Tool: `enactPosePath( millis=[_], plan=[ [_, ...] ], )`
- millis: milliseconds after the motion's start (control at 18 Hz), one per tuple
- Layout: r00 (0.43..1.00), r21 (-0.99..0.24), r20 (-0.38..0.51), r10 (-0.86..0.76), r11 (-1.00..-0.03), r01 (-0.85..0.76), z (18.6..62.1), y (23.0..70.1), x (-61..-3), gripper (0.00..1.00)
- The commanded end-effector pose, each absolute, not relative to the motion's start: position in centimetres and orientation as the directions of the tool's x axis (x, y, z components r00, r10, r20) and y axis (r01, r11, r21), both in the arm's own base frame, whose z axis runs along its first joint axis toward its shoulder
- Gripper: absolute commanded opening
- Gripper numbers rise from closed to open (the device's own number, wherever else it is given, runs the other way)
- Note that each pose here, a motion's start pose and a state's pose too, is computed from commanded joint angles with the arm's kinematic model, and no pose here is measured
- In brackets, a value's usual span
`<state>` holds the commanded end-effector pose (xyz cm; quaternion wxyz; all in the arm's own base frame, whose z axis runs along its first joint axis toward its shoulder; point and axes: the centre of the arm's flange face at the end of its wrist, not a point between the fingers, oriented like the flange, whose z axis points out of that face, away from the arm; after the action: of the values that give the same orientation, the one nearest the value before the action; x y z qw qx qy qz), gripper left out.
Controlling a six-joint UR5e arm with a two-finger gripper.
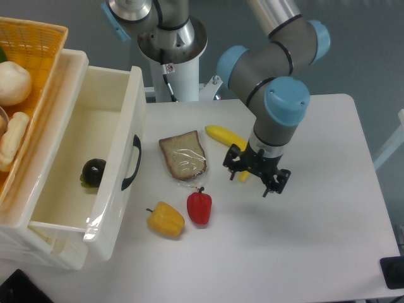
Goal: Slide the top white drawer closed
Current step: 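Move the gripper across the table toward the open white drawer's front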
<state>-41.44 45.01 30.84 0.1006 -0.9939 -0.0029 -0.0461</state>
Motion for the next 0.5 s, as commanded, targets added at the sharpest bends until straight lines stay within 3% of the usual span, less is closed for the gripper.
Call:
enactPosePath(
  millis=[167, 333, 500],
  plan=[
    [0.995, -0.206, 0.095, -0.026, -0.978, -0.006, 31.8, 45.0, -38.9, 0.41],
    [0.992, -0.228, 0.119, -0.038, -0.974, -0.010, 32.2, 46.5, -36.1, 0.14],
    [0.982, -0.279, 0.185, -0.021, -0.960, 0.032, 33.0, 47.5, -34.5, 0.03]
  ],
)
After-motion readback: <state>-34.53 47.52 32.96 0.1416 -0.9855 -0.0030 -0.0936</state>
